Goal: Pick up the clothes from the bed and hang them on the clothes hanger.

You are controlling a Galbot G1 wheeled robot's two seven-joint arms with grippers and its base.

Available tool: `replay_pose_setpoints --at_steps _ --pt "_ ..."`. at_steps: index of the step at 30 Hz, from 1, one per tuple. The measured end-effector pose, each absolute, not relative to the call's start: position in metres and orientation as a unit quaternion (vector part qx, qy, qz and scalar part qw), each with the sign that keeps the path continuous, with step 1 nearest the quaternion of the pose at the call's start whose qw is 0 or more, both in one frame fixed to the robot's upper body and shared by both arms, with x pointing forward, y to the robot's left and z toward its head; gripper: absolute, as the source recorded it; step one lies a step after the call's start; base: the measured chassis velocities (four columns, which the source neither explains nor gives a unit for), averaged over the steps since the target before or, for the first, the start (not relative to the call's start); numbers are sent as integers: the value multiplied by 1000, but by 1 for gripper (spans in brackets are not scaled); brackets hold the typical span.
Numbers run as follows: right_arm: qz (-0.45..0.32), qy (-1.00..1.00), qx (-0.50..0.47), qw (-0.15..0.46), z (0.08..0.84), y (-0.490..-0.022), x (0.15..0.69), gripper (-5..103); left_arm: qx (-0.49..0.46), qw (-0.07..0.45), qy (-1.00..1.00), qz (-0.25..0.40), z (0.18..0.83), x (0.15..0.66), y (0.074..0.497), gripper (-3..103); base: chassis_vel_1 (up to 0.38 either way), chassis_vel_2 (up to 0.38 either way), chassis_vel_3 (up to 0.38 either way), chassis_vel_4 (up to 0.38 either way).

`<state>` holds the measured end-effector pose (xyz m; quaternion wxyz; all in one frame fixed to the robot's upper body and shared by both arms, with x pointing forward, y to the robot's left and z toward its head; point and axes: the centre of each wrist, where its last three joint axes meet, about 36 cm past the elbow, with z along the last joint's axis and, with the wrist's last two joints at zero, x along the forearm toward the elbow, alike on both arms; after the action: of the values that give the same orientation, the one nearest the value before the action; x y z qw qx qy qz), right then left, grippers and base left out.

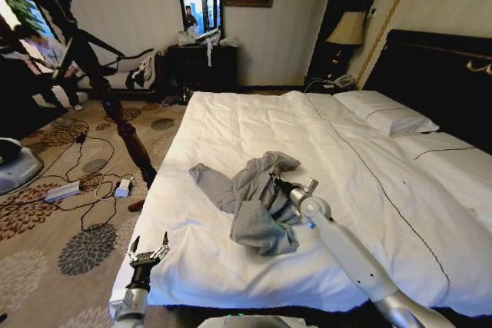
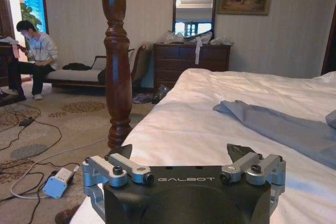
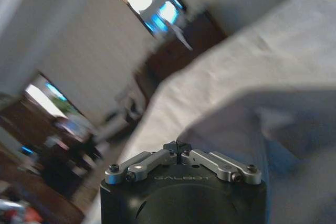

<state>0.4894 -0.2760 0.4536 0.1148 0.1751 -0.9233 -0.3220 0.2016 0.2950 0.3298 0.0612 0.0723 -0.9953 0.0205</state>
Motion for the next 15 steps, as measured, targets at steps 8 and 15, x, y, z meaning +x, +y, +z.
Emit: replay_pose_setpoints --at_steps 8,15 --pt "-311 -931 183 48 532 -324 485 0 70 56 -996 21 333 204 297 100 0 0 0 0" --pt "-291 -941 160 71 551 -342 477 0 64 52 -996 22 335 206 295 100 0 0 0 0"
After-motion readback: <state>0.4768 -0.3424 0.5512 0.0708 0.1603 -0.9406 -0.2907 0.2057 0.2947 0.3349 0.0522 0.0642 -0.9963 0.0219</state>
